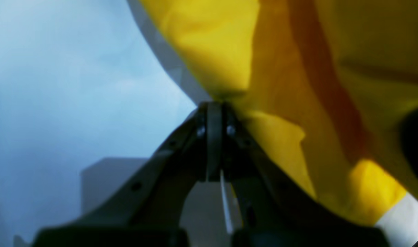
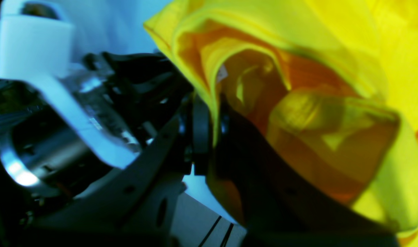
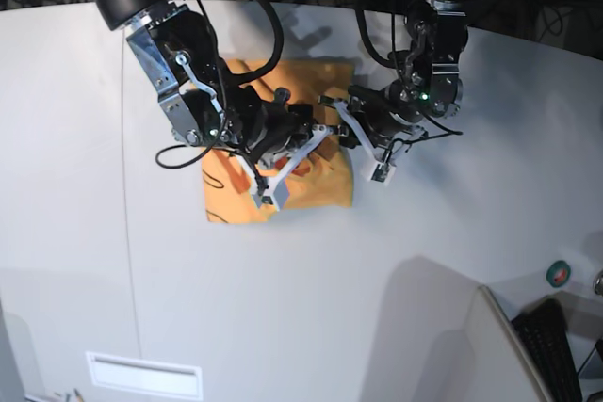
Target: Layout the t-shirt on the table in an organized manner, then fold the t-shirt properly
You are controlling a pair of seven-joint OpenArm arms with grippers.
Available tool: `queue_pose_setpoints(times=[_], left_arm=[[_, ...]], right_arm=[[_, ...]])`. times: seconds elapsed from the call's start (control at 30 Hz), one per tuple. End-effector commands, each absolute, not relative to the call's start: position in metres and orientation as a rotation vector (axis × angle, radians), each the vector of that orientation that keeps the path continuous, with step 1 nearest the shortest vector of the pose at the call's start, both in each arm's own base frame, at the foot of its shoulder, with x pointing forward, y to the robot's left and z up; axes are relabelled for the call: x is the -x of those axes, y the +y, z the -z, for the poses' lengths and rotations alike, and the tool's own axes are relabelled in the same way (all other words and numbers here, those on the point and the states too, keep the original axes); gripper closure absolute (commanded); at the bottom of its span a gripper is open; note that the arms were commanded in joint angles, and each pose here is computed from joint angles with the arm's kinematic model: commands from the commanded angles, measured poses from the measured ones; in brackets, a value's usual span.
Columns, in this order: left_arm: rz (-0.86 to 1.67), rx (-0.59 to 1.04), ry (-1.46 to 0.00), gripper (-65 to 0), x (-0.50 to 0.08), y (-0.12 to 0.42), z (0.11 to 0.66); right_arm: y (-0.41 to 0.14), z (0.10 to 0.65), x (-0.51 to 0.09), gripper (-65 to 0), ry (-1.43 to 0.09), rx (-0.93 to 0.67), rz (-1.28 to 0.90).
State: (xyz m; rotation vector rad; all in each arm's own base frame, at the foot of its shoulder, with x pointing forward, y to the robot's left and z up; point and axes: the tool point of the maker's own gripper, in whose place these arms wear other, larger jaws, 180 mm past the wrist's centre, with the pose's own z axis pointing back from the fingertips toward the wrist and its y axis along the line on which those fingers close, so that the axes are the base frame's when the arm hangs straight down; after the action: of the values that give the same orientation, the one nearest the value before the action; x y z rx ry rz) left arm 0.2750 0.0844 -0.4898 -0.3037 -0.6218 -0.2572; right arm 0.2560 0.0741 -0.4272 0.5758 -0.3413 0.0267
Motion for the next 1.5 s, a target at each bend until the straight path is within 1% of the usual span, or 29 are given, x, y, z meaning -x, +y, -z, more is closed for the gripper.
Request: queue_pose_setpoints(times=[0.0,0.13,0.23,0.43,0.5,0.57,0.6,0.7,0.77,0.8,0.93,1.1,1.23,1.37,1.4,1.47], left_arm=[[0.258,0.306,-0.675,0.0,-0.289,0.084,0.476],[0.255,0.305,-0.662,0.0,-0.283,0.085,0.48],[0.212,0.279,-0.684,0.0,-0.282,0.102,0.474],[0.165,0.158,-0.715,0.0,-0.256,0.165,0.458],[0.134,0.14,-0.722,0.0,-0.244,0.186,0.452],[0.074,0.156,-0.733,0.0,-0.231,0.205,0.445],[0.042,0.168,-0.744,0.0,-0.226,0.215,0.44],[-0.033,0.201,-0.752,0.0,-0.21,0.239,0.432],[-0.065,0.208,-0.754,0.0,-0.204,0.252,0.428],[-0.076,0.204,-0.758,0.0,-0.202,0.256,0.426],[-0.107,0.175,-0.772,0.0,-0.2,0.271,0.422],[-0.106,0.176,-0.784,0.0,-0.204,0.27,0.419],[-0.105,0.177,-0.786,0.0,-0.206,0.27,0.419],[-0.116,0.175,-0.791,0.0,-0.21,0.273,0.419],[-0.116,0.171,-0.79,0.0,-0.21,0.275,0.419],[-0.12,0.166,-0.79,0.0,-0.209,0.278,0.419]], right_arm=[[0.08,0.412,-0.271,0.0,-0.4,-0.607,-0.02],[0.079,0.413,-0.273,0.0,-0.418,-0.606,-0.011],[0.079,0.412,-0.273,0.0,-0.417,-0.607,-0.01],[0.08,0.412,-0.272,0.0,-0.419,-0.609,-0.011],[0.08,0.412,-0.272,0.0,-0.419,-0.612,-0.012],[0.082,0.41,-0.272,-0.2,-0.422,-0.614,-0.016],[0.082,0.41,-0.272,-8.1,-0.422,-0.614,-0.016],[0.082,0.41,-0.272,-28.5,-0.422,-0.615,-0.017],[0.082,0.41,-0.272,-38.6,-0.422,-0.615,-0.017],[0.083,0.41,-0.272,-40.2,-0.422,-0.616,-0.017],[0.095,0.404,-0.271,-40.4,-0.422,-0.643,-0.016],[0.113,0.399,-0.266,-40.4,-0.406,-0.678,-0.024],[0.145,0.391,-0.245,-40.4,-0.395,-0.706,-0.146],[0.166,0.361,-0.243,-39.9,-0.464,-0.735,-0.283],[0.162,0.353,-0.244,-38.1,-0.495,-0.738,-0.301],[0.148,0.326,-0.25,-27.3,-0.582,-0.757,-0.325]])
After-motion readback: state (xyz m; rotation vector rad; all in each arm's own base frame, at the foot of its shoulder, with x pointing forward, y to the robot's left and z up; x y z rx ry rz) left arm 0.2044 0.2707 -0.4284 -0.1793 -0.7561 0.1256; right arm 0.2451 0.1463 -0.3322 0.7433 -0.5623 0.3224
